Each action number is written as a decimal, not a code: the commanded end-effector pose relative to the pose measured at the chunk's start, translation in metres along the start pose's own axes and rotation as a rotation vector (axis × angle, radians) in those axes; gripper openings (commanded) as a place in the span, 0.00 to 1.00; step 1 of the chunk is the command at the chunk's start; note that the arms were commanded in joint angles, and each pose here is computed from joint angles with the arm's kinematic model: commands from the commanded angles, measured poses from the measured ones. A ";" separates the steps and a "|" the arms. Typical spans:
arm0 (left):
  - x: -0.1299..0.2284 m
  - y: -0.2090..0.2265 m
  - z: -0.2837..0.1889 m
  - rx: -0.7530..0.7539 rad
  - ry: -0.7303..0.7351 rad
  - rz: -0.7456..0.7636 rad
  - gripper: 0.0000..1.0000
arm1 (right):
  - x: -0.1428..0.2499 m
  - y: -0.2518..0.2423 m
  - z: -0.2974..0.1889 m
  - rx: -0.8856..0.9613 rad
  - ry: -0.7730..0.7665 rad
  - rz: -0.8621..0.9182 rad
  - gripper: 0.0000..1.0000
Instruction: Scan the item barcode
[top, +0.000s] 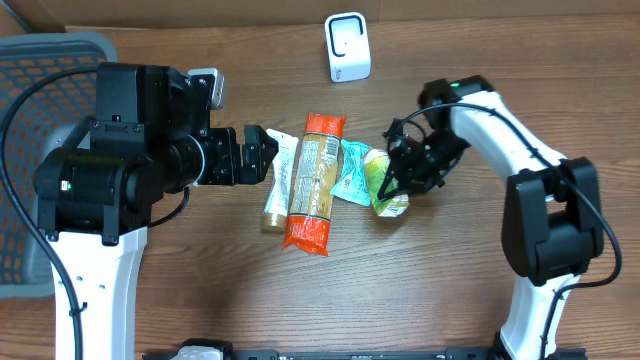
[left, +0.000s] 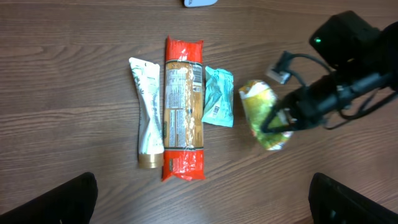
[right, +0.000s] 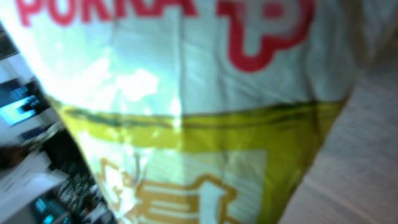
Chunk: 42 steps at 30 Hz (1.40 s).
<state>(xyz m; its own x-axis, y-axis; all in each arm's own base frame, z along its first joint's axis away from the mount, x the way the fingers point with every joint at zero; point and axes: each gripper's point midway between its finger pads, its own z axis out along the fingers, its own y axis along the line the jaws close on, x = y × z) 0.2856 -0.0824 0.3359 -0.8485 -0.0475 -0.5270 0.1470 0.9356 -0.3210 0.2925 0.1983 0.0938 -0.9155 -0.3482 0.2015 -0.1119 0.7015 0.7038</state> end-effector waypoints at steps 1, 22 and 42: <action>-0.001 -0.003 0.002 0.012 0.004 0.028 0.99 | 0.004 0.046 -0.034 -0.196 -0.108 -0.275 0.08; -0.001 -0.003 0.002 0.012 0.004 0.028 0.99 | -0.021 -0.100 -0.092 1.150 -0.509 0.513 0.04; -0.001 -0.003 0.002 0.012 0.004 0.028 1.00 | -0.005 -0.080 0.000 1.111 -0.234 0.368 0.44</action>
<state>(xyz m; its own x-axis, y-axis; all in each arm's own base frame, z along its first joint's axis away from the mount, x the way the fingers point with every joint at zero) 0.2860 -0.0825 0.3362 -0.8475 -0.0476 -0.5286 0.1476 0.9356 -0.3209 0.3154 0.1191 0.0502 -0.9973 0.0629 -0.0387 0.0739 0.8645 -0.4972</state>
